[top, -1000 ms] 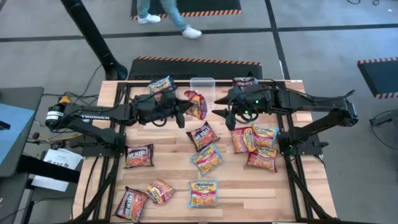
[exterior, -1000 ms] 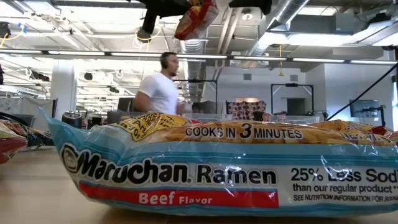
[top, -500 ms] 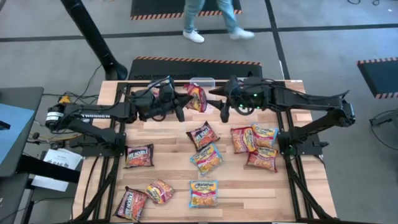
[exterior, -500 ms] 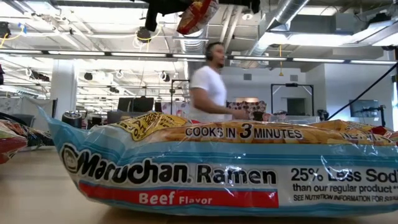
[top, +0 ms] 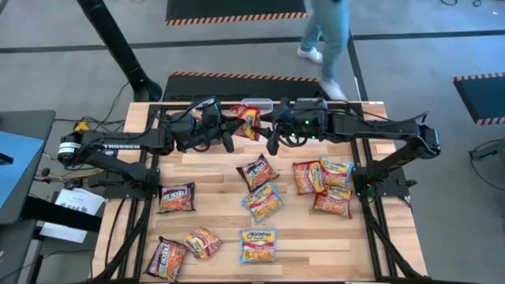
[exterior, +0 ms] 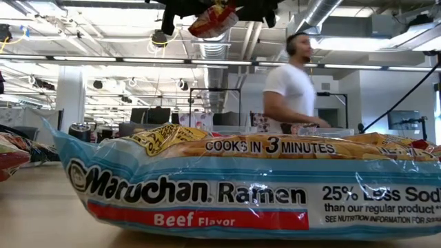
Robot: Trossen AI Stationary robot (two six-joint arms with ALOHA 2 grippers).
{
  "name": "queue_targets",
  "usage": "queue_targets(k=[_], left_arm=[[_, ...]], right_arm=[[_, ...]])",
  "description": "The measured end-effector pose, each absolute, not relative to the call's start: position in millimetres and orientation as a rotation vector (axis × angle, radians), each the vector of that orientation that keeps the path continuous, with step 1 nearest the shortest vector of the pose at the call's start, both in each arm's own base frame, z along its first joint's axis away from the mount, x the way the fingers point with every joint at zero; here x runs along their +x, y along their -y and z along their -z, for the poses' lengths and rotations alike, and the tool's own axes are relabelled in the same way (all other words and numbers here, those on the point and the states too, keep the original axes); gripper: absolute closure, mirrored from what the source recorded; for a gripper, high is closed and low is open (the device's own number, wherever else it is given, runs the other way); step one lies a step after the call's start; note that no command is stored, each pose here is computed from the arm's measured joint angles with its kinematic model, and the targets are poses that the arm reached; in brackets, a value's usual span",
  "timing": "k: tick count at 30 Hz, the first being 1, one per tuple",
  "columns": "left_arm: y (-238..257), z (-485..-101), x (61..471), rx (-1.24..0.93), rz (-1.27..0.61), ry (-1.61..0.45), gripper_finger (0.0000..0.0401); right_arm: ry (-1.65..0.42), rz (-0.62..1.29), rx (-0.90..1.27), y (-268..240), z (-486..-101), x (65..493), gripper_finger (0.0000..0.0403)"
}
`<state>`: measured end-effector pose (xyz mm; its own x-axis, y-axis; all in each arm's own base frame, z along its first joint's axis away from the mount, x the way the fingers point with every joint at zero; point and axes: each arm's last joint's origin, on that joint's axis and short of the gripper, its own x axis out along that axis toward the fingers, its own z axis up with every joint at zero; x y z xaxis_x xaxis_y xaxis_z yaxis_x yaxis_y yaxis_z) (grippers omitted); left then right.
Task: Sort Maruchan noodles
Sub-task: Put the red noodle pack into the left transparent bin
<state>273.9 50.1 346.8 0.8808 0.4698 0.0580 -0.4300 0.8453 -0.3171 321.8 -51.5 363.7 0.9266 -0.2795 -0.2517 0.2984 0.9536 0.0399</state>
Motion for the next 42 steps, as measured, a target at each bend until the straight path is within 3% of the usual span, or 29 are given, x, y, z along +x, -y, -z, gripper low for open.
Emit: queue_targets(k=[12, 33, 42], left_arm=[[-50, -346, 274, -0.273, -0.476, 0.118, 0.0396], [-63, -342, 272, -0.227, -0.425, 0.058, 0.0271], [-66, -356, 246, -0.158, -0.462, 0.029, 0.0264]], right_arm=[[-0.234, 0.299, 0.065, 47, -364, 324, 0.0384], [-0.298, 0.306, 0.075, 48, -359, 321, 0.0382], [-0.377, 0.372, 0.075, 60, -358, 306, 0.0382]])
